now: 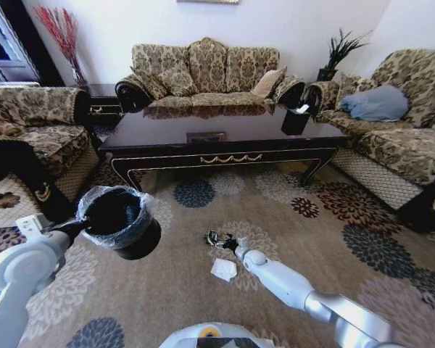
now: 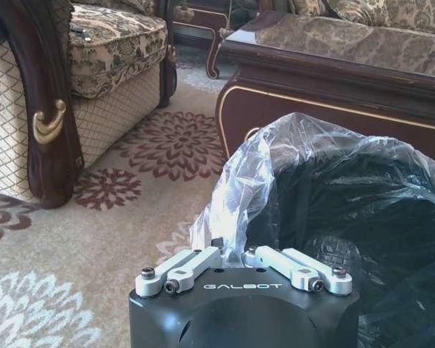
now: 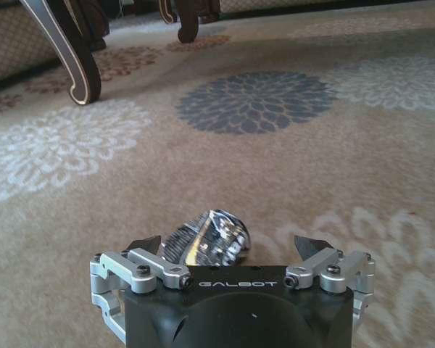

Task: Move to the front of the table and pick up the trash from the floor, then place it into the trash bin.

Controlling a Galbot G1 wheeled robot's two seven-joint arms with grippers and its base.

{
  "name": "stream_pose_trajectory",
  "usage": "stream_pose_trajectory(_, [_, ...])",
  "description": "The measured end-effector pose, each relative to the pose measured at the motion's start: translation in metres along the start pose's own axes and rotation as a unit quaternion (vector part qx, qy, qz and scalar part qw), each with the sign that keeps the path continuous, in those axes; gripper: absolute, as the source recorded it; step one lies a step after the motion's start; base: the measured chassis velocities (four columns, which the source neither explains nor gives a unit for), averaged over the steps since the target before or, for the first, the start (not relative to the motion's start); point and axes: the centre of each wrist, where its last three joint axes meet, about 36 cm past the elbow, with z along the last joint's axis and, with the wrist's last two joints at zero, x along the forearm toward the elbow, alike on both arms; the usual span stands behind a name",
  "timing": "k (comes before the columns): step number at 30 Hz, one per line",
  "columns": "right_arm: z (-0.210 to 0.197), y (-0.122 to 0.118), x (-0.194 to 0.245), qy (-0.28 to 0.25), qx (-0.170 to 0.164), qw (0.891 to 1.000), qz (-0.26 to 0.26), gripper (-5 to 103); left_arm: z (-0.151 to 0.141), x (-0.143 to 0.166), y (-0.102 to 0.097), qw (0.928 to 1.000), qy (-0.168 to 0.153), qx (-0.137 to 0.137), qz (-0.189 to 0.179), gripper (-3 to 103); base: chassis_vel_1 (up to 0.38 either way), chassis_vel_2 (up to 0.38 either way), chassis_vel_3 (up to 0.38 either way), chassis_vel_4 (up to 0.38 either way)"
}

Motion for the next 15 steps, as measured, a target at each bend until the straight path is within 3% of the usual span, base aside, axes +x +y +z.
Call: stream_pose_trajectory(15, [0.008, 0.021, -0.022, -0.004, 0.003, 1.000, -0.009, 100, 0.001, 0.012, 0.005, 0.9999, -0.008, 0.006, -0.004, 4, 0.000, 0.000, 0.000, 0.000])
